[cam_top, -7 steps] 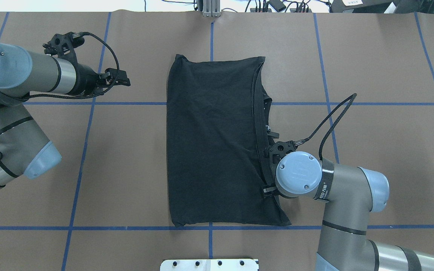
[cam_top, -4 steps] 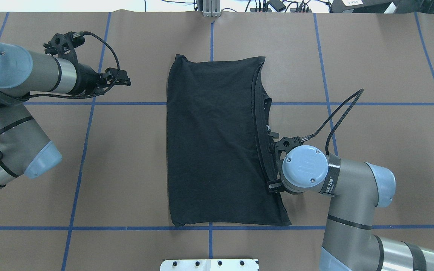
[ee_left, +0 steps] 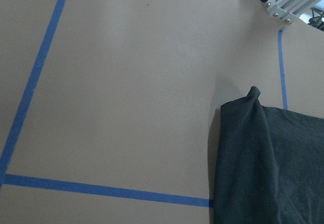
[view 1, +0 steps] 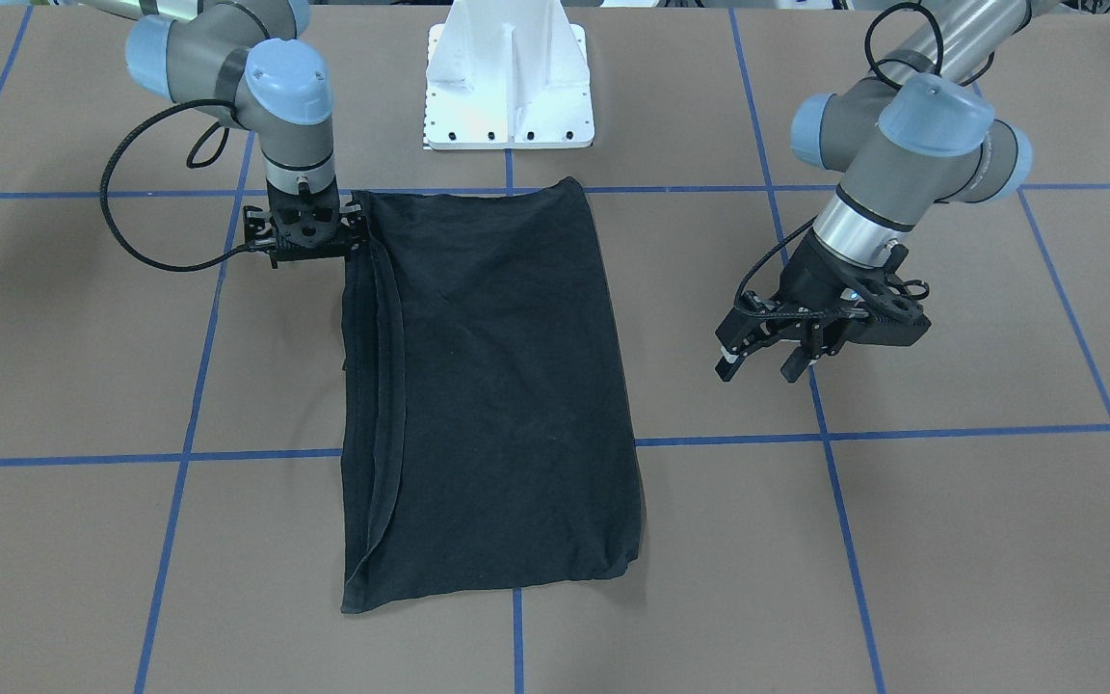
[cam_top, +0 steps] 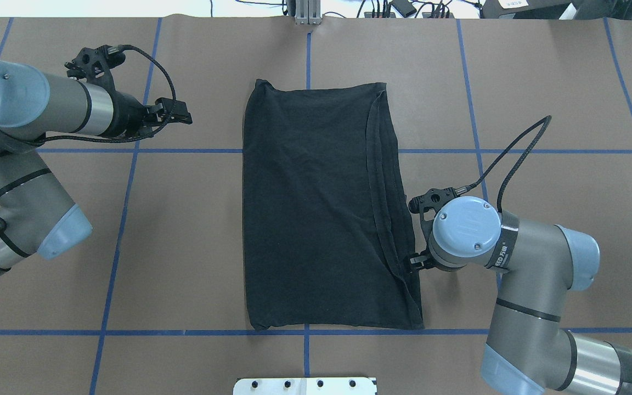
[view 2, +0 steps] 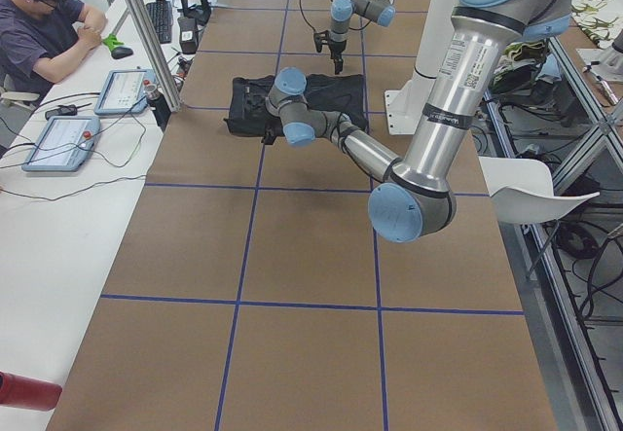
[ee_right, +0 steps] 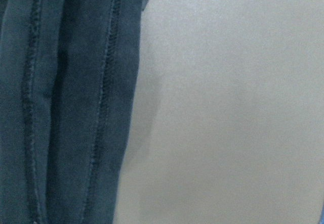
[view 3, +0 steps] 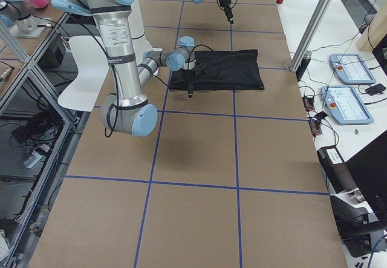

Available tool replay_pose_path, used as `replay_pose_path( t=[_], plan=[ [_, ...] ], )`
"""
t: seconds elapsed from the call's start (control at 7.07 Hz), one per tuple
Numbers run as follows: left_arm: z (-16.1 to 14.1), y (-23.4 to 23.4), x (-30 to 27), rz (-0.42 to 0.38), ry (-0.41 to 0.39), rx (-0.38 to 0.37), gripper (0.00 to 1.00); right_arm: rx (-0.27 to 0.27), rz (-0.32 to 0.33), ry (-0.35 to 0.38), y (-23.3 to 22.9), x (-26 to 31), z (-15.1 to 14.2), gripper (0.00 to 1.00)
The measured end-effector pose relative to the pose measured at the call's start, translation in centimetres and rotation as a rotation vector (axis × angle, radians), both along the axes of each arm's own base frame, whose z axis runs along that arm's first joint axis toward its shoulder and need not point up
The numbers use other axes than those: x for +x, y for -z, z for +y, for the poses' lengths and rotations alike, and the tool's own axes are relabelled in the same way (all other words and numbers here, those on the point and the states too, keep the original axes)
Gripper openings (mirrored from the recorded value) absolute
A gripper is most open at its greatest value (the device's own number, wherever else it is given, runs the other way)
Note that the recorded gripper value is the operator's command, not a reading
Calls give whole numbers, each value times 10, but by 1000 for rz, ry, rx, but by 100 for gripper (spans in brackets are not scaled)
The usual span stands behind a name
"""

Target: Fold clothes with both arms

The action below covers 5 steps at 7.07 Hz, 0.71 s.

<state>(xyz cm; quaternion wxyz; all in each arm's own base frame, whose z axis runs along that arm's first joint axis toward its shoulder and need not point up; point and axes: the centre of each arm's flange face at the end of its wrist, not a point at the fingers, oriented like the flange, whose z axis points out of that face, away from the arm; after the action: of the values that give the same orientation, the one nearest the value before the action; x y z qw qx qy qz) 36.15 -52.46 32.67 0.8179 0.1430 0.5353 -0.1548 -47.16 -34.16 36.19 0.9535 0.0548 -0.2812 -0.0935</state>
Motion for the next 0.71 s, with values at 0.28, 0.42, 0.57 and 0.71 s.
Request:
replay_pose_path(
  t=[0.28, 0.42, 0.57, 0.71],
  plan=[
    [0, 1, 1, 1, -1, 1, 100, -16, -37, 1, 13, 12, -13, 100],
    [0, 1, 1, 2, -1, 1, 100, -11, -45, 11, 18, 6, -10, 100],
    [0, 1, 1, 2, -1, 1, 100, 0, -47, 26, 22, -3, -1, 100],
    [0, 1, 1, 2, -1, 2, 100, 12, -47, 38, 24, -10, 6, 100]
  ],
)
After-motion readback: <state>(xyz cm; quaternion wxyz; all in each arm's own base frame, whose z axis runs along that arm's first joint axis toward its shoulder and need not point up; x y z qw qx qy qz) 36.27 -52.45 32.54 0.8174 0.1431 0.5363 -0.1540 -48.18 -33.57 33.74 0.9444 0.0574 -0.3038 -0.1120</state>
